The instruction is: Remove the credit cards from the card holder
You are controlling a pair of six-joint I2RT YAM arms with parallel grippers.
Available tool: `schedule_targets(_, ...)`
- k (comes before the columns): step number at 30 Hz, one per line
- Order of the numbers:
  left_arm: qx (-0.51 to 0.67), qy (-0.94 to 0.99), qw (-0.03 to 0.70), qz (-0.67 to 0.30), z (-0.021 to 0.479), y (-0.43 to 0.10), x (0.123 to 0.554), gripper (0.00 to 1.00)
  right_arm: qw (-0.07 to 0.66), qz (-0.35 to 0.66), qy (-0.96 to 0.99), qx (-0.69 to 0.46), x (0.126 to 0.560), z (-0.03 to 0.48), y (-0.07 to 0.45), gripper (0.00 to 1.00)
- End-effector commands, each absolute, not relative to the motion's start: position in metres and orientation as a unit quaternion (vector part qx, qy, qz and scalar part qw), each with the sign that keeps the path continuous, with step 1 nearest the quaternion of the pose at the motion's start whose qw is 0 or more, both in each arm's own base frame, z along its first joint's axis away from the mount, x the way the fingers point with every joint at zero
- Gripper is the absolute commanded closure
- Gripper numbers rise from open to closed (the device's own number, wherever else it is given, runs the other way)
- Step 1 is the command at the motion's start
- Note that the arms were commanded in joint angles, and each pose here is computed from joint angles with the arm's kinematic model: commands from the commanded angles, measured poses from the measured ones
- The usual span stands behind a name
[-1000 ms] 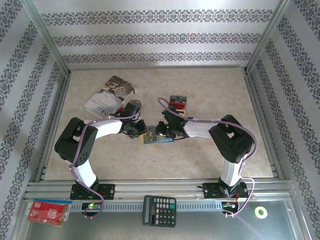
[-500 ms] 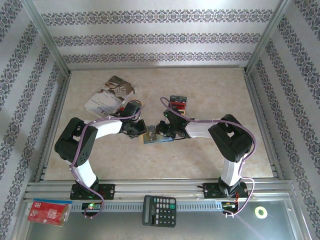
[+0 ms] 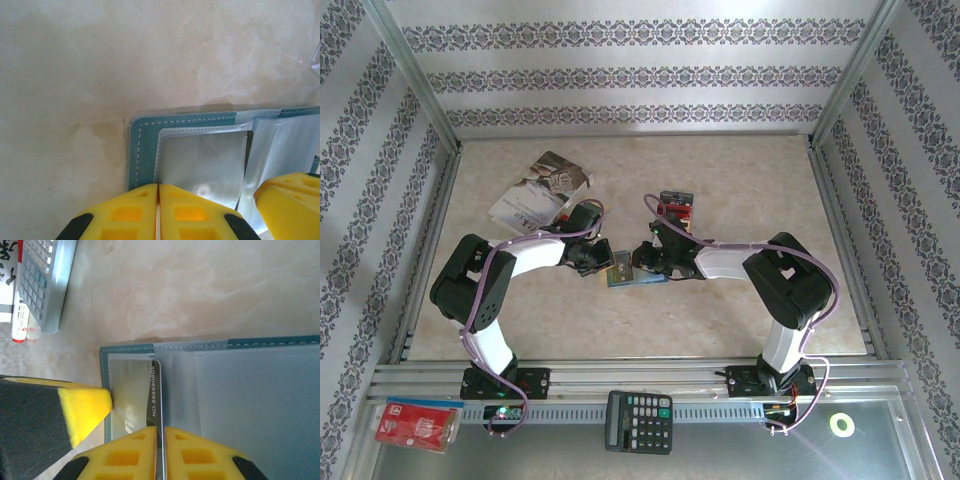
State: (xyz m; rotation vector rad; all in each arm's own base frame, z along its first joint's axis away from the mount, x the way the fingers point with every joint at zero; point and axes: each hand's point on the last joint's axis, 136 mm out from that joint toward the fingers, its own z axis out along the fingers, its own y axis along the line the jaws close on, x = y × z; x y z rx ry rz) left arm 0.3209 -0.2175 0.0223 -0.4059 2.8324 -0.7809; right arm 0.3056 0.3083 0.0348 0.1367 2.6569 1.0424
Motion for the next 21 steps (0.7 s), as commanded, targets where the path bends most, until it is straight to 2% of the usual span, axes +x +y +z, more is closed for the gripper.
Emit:
schedule_targets(1, -0.126, 0.959, 0.071, -0.242, 0.0151, -0.2164, 0.313, 0.91, 0.133, 0.378, 0.915, 0.04, 0.3065, 0.0356, 0.3167, 0.85)
schedule_targets(21, -0.126, 0.959, 0.07, -0.243, 0.0141, -0.2161, 0.3104, 0.91, 0.118, 0.388, 0.913, 0.04, 0.3042, 0.0279, 0.322, 0.86)
